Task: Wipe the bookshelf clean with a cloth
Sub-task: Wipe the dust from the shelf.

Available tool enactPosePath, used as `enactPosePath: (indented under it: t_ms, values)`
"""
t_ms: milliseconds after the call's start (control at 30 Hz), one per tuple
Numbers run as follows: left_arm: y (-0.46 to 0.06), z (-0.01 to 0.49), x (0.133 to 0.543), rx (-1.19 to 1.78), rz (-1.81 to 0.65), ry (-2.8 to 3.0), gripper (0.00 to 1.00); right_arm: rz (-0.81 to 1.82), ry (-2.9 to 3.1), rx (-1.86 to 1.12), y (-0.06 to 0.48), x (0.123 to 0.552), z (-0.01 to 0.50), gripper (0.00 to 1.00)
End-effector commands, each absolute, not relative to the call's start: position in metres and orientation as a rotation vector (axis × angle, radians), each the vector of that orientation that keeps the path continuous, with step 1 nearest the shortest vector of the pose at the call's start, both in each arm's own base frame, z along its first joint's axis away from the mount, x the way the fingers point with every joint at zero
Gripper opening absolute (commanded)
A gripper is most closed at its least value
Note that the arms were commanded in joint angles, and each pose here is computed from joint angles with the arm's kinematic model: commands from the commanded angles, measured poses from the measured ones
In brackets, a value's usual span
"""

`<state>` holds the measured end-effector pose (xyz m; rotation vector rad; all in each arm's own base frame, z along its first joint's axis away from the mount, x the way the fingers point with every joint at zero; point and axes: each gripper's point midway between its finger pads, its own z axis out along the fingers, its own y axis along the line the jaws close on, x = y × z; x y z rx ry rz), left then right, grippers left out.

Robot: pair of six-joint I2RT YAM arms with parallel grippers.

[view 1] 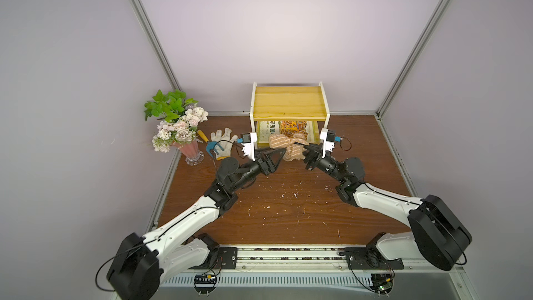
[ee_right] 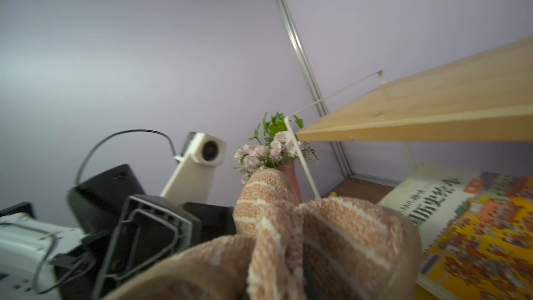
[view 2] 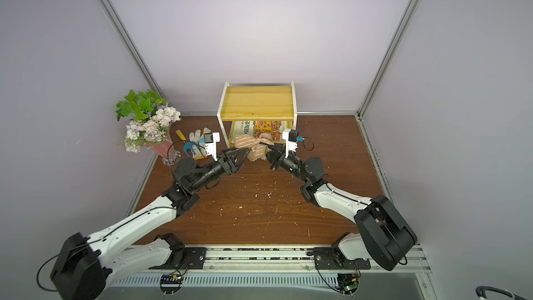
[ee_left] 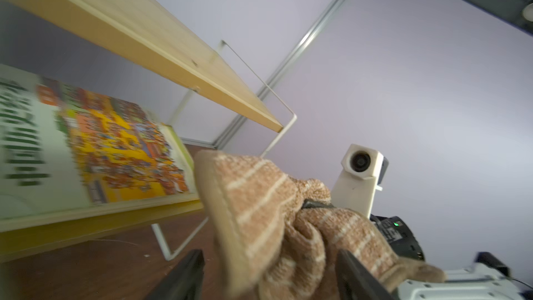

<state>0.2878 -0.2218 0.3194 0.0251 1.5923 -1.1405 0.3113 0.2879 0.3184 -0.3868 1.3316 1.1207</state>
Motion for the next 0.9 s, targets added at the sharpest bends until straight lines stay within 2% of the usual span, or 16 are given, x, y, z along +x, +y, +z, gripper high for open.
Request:
enactPosePath:
  t_ms: [0, 100, 200, 300, 400, 500, 700, 767, 867]
  values:
    - [-0.115, 0.277, 0.309, -0.401, -0.622, 1.647, 0.98, 0.663, 1.518, -0.509, 0.312, 0.342, 0.273, 0.00]
    - [-0.064, 0.275, 0.300, -0.548, -0.526, 1.559, 0.99, 0.499, 1.592, -0.558, 0.357, 0.364, 0.247, 0.00]
    - [-0.066, 0.284, 0.305, -0.497, -0.568, 1.535, 0.99, 0.411, 1.564, -0.518, 0.372, 0.381, 0.249, 0.00]
    - [-0.085, 0.292, 0.314, -0.394, -0.602, 1.559, 0.99, 0.275, 1.593, -0.505, 0.353, 0.387, 0.246, 0.00]
    - [-0.092, 0.289, 0.321, -0.357, -0.587, 1.602, 0.99, 0.085, 1.636, -0.496, 0.297, 0.380, 0.231, 0.00]
    - [-0.092, 0.279, 0.325, -0.355, -0.560, 1.627, 0.99, 0.117, 1.615, -0.573, 0.292, 0.363, 0.240, 0.00]
    - [-0.109, 0.279, 0.346, -0.308, -0.575, 1.657, 0.99, 0.428, 1.503, -0.655, 0.370, 0.351, 0.275, 0.00]
    - [-0.117, 0.278, 0.353, -0.285, -0.595, 1.674, 0.99, 0.379, 1.514, -0.618, 0.360, 0.357, 0.275, 0.00]
    - [-0.125, 0.275, 0.359, -0.267, -0.618, 1.684, 0.99, 0.170, 1.621, -0.591, 0.307, 0.368, 0.250, 0.00]
